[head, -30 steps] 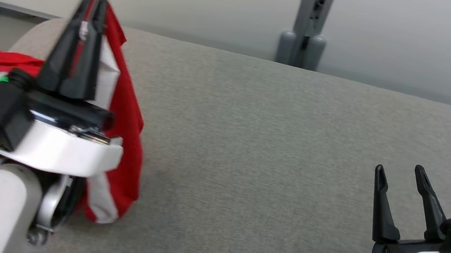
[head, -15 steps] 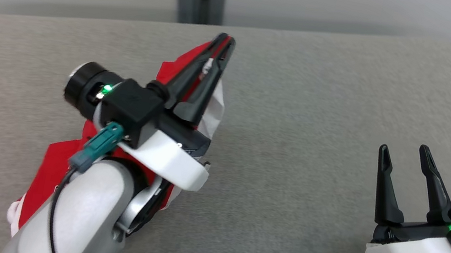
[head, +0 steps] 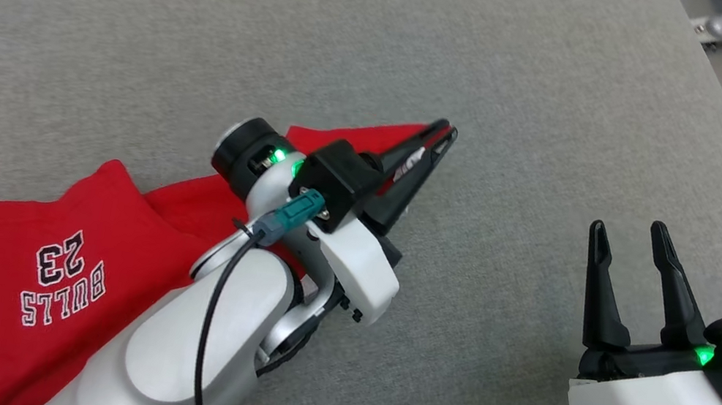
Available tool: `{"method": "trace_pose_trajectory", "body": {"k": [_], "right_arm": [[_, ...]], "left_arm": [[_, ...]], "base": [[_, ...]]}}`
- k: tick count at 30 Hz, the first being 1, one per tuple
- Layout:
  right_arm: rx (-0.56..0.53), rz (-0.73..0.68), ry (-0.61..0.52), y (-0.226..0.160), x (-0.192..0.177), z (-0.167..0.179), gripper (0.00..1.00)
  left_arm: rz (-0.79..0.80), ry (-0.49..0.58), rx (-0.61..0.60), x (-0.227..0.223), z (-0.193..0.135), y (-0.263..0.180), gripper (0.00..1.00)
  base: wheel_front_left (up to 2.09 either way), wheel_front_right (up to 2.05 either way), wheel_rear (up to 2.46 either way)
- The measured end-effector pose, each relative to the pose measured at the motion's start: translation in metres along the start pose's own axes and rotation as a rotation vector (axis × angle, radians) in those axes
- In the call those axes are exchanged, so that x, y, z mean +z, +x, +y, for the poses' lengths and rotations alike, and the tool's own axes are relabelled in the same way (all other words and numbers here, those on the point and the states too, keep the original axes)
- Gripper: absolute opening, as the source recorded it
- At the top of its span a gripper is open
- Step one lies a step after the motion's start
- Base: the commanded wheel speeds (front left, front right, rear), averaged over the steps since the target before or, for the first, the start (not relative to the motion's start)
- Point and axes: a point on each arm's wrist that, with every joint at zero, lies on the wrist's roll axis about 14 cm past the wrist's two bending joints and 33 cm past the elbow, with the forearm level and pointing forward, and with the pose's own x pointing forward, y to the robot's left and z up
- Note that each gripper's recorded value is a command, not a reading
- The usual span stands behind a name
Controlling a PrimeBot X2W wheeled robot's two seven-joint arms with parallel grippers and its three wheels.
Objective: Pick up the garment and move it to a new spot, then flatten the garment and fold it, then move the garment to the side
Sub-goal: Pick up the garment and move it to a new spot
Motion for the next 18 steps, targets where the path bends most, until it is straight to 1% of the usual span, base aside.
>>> {"method": "trace_pose_trajectory", "body": {"k": [4, 5, 6, 7, 8, 10, 12, 18], "right_arm": [[-0.033, 0.034, -0.007, -0.002, -0.011, -0.011, 1.0], [-0.037, 0.039, -0.008, -0.002, -0.012, -0.012, 1.0], [-0.037, 0.039, -0.008, -0.002, -0.013, -0.012, 1.0], [-0.036, 0.037, -0.006, -0.001, -0.012, -0.012, 1.0], [-0.031, 0.032, -0.004, 0.001, -0.012, -0.011, 1.0], [-0.024, 0.023, -0.003, 0.005, -0.01, -0.008, 1.0], [-0.012, 0.012, -0.004, 0.008, -0.007, -0.005, 1.0], [0.041, -0.018, -0.005, 0.018, -0.001, 0.013, 1.0]], "left_arm": [[0.059, -0.046, -0.057, -0.03, -0.012, 0.007, 0.0], [0.072, -0.053, -0.064, -0.035, -0.014, 0.007, 0.09], [0.082, -0.058, -0.068, -0.04, -0.015, 0.006, 0.71], [0.077, -0.06, -0.071, -0.04, -0.016, 0.006, 0.71], [0.055, -0.06, -0.071, -0.035, -0.016, 0.005, 1.0], [-0.006, -0.052, -0.07, -0.021, -0.015, 0.005, 1.0], [-0.044, -0.052, -0.042, -0.012, -0.01, 0.002, 1.0], [-0.094, -0.021, 0.105, 0.007, 0.025, -0.016, 1.0]], "base": [[0.0, 0.0, 0.0], [0.0, 0.0, 0.0], [0.0, 0.0, 0.0], [0.0, 0.0, 0.0], [0.0, 0.0, 0.0], [0.0, 0.0, 0.0], [0.0, 0.0, 0.0], [0.0, 0.0, 0.0]]}}
